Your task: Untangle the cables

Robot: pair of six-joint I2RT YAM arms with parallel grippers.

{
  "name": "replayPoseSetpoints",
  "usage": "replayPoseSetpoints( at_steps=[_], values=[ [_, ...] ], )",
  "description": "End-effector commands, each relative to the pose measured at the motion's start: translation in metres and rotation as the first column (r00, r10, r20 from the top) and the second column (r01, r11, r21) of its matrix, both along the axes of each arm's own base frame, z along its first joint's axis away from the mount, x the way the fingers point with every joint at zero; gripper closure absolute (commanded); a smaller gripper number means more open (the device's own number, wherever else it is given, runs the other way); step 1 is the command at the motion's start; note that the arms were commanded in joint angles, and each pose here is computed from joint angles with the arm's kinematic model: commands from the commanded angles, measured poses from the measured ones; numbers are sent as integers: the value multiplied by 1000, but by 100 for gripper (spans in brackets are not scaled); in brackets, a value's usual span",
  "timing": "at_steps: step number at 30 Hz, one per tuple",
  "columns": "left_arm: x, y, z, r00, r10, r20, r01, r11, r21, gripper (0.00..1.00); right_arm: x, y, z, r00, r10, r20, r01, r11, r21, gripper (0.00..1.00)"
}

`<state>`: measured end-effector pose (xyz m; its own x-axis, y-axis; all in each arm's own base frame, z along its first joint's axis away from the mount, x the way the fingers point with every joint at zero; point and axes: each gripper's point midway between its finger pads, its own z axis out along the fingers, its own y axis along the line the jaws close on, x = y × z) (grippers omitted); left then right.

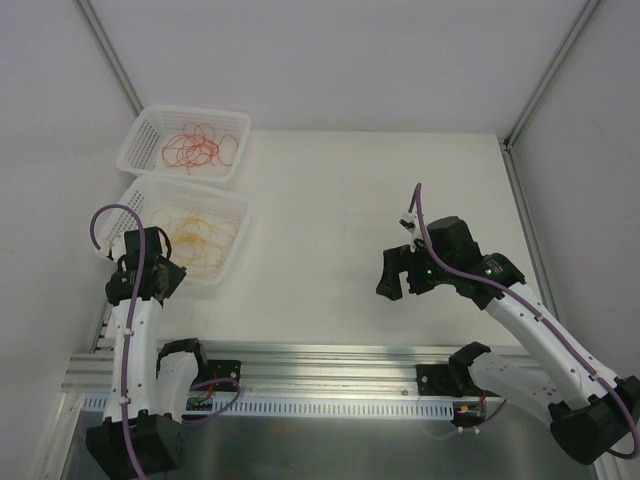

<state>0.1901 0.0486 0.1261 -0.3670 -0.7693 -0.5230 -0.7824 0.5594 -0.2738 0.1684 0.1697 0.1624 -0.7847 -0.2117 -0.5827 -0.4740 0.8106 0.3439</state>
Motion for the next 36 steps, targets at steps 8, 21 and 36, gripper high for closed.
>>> replayPoseSetpoints(
  at_steps=[8, 21, 36],
  values=[
    [5, 6, -1, 1000, -21, 13, 20, 999, 38, 81, 1, 1, 6, 999, 21, 28, -21, 1000, 6, 0],
    [8, 3, -7, 999, -32, 16, 32, 999, 22, 83, 0, 1, 7, 999, 22, 31, -22, 1000, 6, 0],
    [5, 8, 3, 1000, -23, -3, 24, 998, 50, 100, 1, 1, 5, 999, 18, 27, -18, 1000, 4, 0]
  ],
)
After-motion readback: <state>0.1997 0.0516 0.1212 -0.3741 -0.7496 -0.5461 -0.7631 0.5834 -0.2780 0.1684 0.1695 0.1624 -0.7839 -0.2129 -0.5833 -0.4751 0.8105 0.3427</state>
